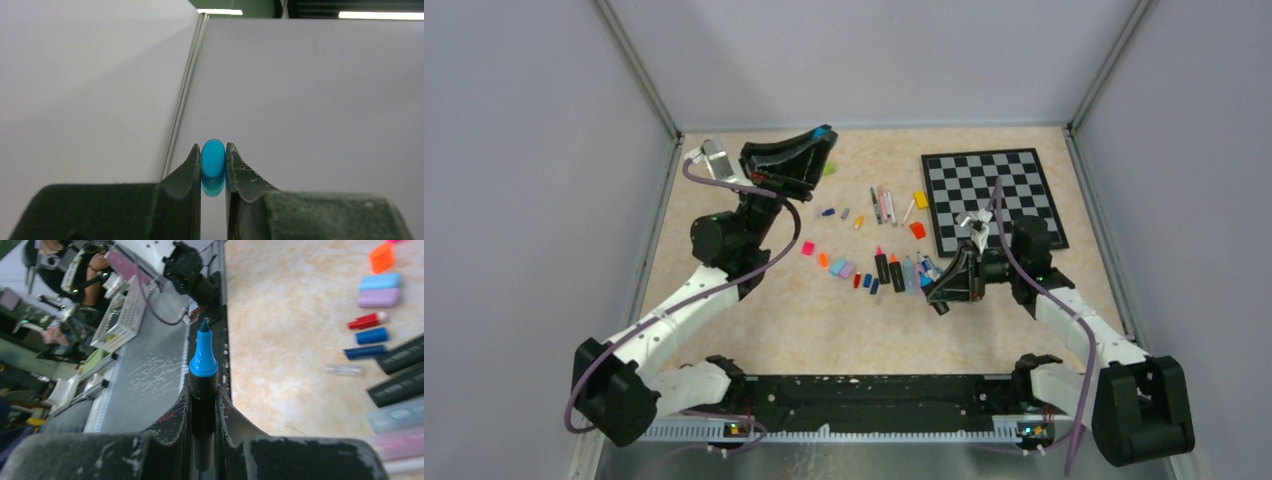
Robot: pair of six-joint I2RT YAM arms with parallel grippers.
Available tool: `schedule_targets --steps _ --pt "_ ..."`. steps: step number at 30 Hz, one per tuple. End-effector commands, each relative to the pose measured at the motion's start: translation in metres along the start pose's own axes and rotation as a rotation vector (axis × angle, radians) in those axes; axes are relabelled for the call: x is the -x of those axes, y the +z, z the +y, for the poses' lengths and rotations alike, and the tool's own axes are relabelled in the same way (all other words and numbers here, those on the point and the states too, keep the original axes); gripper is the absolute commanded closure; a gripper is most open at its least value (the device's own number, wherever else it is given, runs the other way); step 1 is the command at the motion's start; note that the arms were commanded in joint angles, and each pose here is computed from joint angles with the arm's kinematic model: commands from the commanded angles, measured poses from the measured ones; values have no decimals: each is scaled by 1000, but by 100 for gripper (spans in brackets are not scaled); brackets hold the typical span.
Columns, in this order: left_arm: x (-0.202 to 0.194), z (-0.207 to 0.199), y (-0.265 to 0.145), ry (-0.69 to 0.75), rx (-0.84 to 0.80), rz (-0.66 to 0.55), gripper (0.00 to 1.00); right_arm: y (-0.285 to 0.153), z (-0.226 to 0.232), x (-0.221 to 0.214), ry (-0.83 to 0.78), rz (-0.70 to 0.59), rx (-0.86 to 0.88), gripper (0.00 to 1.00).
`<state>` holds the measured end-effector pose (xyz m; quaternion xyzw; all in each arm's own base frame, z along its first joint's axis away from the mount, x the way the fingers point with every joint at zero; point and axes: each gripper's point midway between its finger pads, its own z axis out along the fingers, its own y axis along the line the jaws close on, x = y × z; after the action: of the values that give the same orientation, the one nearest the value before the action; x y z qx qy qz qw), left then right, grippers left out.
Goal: Open the pen caps
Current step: Place the pen at the center of the board.
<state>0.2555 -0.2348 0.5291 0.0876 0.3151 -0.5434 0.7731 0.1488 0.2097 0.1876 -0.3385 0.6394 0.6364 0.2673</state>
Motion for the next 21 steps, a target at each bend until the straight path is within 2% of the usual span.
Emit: schedule_targets --steps 1,4,7,10,14,21 --pt "-22 -9 -40 -59 3 182 100 -26 -12 37 -239 -61 -167 100" --pt "-52 -6 -77 -134 77 364 100 -56 -44 39 -293 -39 -438 100" --pt "-85 -2 -118 -205 157 535 100 -85 -77 35 -342 54 -687 100" --pt "-113 1 -162 -284 233 654 100 -112 -100 24 -312 135 -835 99" --pt "-136 1 -210 -372 310 732 100 -124 -116 6 -238 238 -866 95" --pt "-151 4 -256 -434 390 741 100 -130 -136 -23 -133 347 -852 92"
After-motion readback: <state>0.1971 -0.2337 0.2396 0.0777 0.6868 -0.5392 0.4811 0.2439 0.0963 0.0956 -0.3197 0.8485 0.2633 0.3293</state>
